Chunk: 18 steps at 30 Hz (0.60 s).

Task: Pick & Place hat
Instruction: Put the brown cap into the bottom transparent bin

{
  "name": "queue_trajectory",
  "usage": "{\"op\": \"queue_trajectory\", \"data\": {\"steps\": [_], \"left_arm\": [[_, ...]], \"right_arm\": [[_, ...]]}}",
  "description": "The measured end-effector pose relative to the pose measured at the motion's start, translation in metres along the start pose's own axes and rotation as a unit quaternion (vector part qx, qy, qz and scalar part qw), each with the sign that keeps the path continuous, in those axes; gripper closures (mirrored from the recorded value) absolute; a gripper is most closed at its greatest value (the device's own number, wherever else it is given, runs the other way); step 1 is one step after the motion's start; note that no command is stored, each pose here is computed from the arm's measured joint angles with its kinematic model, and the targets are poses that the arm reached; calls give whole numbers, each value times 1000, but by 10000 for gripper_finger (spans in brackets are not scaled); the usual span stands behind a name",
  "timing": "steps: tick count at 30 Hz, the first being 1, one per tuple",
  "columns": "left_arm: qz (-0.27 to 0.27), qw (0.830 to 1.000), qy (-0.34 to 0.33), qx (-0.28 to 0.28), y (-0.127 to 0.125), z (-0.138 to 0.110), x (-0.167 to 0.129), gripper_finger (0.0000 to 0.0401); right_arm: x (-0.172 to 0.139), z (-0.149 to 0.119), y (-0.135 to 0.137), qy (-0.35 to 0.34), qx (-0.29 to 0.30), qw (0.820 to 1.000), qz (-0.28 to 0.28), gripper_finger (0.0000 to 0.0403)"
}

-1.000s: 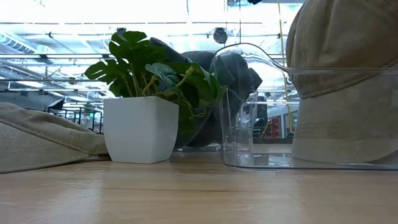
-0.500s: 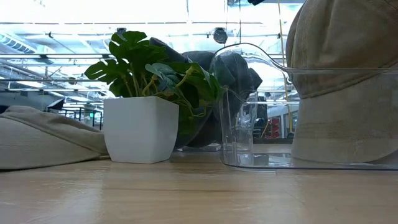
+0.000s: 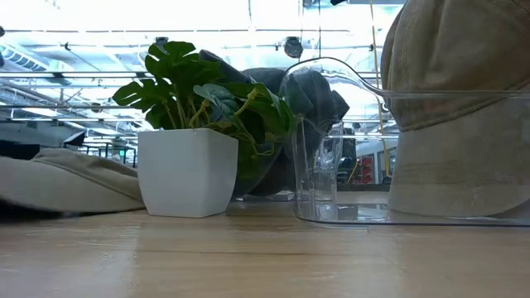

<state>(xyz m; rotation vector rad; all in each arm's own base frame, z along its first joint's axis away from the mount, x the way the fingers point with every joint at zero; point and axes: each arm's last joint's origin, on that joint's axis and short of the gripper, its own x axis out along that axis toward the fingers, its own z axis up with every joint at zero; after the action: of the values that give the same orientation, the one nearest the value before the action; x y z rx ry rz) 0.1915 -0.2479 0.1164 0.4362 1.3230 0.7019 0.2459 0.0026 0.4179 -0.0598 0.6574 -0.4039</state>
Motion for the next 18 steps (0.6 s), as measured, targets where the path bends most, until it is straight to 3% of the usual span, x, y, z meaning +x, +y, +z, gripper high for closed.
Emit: {"op": "queue_trajectory", "data": {"steps": [6, 12, 18], "left_arm": [[8, 1000, 9, 7, 5, -2, -3, 375], [19, 998, 58, -10, 20, 3, -27, 392], [-63, 993, 66, -79, 51, 6, -62, 393]], "right_arm": [[0, 0, 0, 0, -6, 1000, 0, 240], [0, 0, 0, 0, -11, 1000, 0, 258], [0, 0, 0, -1, 1, 1000, 1, 263]]}}
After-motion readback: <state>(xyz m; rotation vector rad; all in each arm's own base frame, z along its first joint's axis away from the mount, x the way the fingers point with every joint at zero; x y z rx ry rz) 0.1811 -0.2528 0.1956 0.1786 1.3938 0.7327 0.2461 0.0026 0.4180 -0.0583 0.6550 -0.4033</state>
